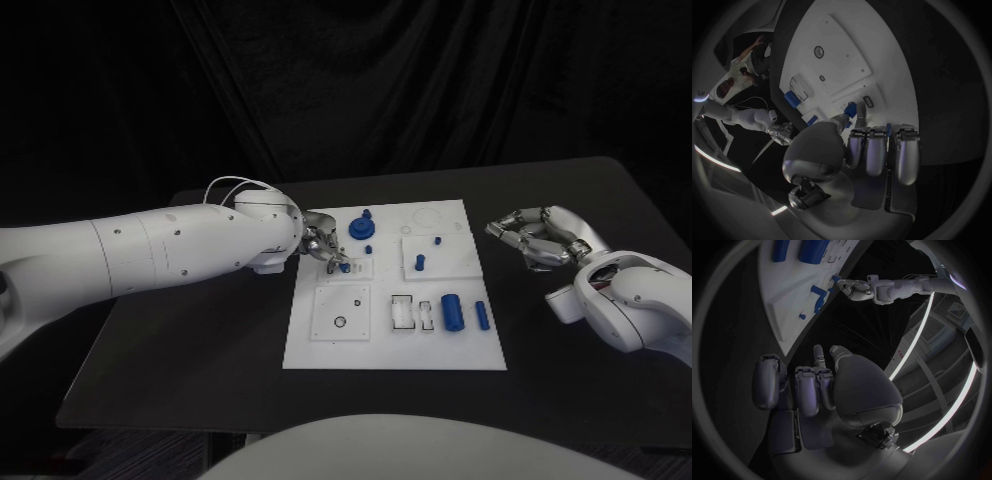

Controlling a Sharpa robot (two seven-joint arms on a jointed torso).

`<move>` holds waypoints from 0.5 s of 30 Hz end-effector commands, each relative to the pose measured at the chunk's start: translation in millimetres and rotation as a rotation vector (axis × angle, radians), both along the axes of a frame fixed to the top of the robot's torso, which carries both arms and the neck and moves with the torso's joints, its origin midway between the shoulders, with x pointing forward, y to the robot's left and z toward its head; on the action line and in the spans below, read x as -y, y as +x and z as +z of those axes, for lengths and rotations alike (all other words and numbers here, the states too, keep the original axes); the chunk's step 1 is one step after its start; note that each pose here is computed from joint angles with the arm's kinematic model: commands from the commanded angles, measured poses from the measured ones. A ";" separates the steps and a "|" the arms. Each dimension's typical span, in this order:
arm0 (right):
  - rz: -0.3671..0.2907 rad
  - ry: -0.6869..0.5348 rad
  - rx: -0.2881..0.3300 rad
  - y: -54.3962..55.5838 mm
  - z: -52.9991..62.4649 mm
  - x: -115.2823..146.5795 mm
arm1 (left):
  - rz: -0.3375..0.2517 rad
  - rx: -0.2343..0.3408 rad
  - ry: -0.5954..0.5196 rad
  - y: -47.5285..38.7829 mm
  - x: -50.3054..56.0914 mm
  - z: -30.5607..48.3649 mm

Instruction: Assemble the parts on the task board

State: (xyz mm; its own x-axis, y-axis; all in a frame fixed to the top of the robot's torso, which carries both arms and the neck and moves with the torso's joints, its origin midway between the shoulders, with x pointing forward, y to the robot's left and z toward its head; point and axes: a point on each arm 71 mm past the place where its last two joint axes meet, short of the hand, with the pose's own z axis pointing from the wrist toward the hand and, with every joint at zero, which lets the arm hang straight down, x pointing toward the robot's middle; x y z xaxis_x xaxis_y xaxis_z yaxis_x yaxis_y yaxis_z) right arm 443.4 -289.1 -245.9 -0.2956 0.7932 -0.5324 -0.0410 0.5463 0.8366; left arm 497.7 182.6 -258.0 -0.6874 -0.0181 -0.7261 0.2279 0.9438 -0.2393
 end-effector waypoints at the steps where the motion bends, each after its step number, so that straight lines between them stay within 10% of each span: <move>1: 0.001 -0.006 -0.017 -0.7 -2.2 -0.2 | -0.007 -0.013 0.010 -1.8 -1.5 -2.7; 15: 0.001 -0.007 -0.024 -1.2 -3.4 0.0 | -0.002 -0.011 0.006 -3.2 -6.1 -2.2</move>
